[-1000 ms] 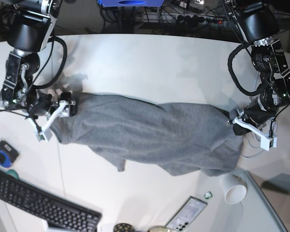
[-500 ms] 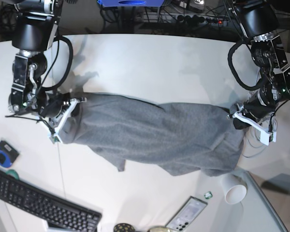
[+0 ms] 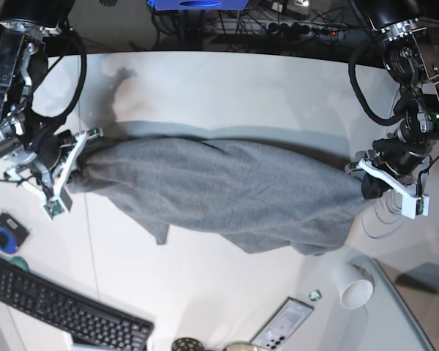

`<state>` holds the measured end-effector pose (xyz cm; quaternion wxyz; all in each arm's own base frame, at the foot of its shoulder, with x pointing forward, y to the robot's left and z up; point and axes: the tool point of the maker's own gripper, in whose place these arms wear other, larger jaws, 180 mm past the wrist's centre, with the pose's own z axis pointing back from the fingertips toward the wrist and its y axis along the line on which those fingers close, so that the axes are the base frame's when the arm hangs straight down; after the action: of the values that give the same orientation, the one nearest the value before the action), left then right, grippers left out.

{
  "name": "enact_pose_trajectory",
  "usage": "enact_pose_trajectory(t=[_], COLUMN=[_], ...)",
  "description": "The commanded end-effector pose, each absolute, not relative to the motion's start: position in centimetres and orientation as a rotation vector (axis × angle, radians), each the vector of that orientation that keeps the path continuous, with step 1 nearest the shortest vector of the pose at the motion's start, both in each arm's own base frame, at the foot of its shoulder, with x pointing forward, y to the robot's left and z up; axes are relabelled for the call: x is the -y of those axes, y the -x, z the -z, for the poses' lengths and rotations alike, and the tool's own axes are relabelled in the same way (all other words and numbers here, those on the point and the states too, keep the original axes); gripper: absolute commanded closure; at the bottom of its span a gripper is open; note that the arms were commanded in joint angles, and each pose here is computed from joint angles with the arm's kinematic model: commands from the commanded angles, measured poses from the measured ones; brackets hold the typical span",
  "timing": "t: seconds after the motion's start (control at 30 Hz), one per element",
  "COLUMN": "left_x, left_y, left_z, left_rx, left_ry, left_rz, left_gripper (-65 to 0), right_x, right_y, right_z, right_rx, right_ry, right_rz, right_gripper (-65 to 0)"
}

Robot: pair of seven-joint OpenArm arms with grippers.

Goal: Layout the t-shirt on the table in an organized manner, then fold the t-shirt properly
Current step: 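Swing the held shirt toward the table edge and back with both grippers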

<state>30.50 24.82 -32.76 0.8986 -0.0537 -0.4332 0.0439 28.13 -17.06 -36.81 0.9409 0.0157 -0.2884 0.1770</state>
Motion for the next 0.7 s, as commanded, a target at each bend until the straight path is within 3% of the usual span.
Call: enact_pose_trajectory(t=[0.0, 0.27, 0.5, 0.67], left_x=[-24.4, -20.6, -22.1, -23.1], left_y=[-32.6, -37.5, -39.1, -38.2], left_z=[30.3, 26.9, 33.1, 33.4], left_rx=[0.987, 1.075, 0.91, 0.936], left_ry=[0.118, 0.191, 0.248, 0.224], left_rz=[-0.062, 0.024, -0.09, -0.093], left_gripper=[0.0, 0.0, 0.0, 0.0], right_x=[17.6, 19.5, 18.2, 19.1], right_y=[-31.1, -40.0, -44.0, -43.1], right_z=[34.1, 31.2, 34.4, 34.5], right_rx=[0.688, 0.701, 0.634, 0.646], right_ry=[-0.004, -0.019, -0.171, -0.142], right_rz=[-0.371, -0.327, -0.269, -0.271], right_gripper=[-0.6, -0.6, -0.6, -0.6])
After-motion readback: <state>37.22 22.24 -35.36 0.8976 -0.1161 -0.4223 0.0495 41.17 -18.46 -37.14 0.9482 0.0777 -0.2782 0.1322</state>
